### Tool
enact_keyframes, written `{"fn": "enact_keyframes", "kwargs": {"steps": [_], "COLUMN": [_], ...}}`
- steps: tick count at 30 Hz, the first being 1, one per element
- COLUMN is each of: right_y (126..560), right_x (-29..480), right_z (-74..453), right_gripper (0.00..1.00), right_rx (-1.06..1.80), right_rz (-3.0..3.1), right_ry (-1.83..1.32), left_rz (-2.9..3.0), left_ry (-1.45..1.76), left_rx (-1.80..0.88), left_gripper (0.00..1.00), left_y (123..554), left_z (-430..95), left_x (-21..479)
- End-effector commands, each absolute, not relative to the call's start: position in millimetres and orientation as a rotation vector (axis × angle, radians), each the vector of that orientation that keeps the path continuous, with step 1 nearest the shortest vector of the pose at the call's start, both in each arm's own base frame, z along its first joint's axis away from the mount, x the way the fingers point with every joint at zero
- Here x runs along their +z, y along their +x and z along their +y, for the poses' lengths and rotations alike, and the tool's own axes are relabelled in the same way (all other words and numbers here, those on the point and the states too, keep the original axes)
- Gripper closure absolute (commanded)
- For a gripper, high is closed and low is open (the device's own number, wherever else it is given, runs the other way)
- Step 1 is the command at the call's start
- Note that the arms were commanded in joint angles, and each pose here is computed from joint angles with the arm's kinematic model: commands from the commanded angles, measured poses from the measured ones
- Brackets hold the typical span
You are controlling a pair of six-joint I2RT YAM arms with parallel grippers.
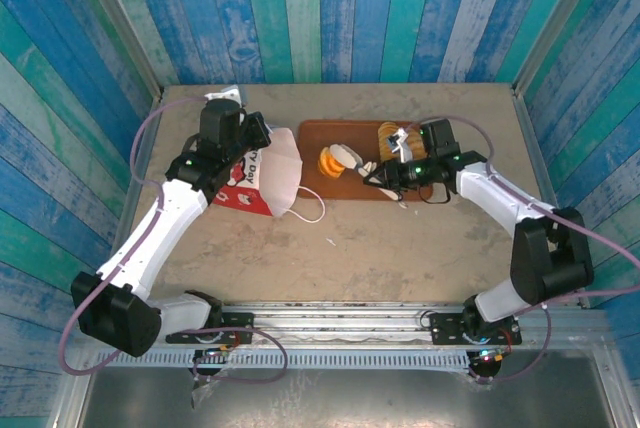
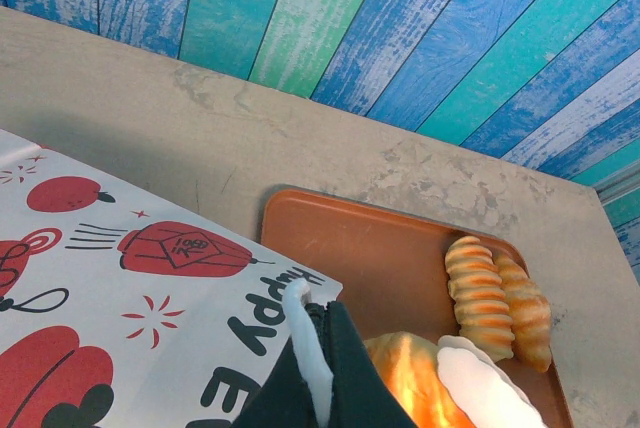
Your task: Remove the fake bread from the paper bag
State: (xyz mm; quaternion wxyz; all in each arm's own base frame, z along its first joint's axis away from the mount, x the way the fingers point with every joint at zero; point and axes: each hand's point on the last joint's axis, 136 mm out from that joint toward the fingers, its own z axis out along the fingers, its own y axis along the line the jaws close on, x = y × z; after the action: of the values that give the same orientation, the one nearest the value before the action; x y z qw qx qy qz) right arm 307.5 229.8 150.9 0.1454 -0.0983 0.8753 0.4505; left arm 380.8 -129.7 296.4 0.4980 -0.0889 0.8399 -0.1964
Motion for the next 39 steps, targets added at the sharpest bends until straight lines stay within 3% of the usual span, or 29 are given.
{"fn": "enact_keyframes", "kwargs": {"steps": [1, 19, 30, 39], "right_y": [314.4, 280.6, 285.3, 304.3], "right_x": [134.5, 113.5, 111.4, 162.5], "right_z": [218.9, 183.1, 162.2, 151.5], "right_gripper": [0.63, 0.56, 0.53, 0.52], "right_rx": [1.245, 1.002, 0.776, 0.445], "right_rz": [2.556, 2.702, 2.753, 2.605], "right_ry": [-0.182, -0.197, -0.254, -0.635], "left_rz": [2.005, 2.012, 2.013, 2.005], "left_ry": [-0.227, -0.215, -0.21, -0.209], "left_rx": [-0.48, -0.506, -0.524, -0.533], "left_gripper": [1.0, 1.0, 1.0, 1.0], "left_y": [382.2, 385.7, 386.5, 384.4], "left_z": [-129.3, -135.3, -138.3, -138.3], "left_x": [301.3, 297.9, 297.3, 301.1]}}
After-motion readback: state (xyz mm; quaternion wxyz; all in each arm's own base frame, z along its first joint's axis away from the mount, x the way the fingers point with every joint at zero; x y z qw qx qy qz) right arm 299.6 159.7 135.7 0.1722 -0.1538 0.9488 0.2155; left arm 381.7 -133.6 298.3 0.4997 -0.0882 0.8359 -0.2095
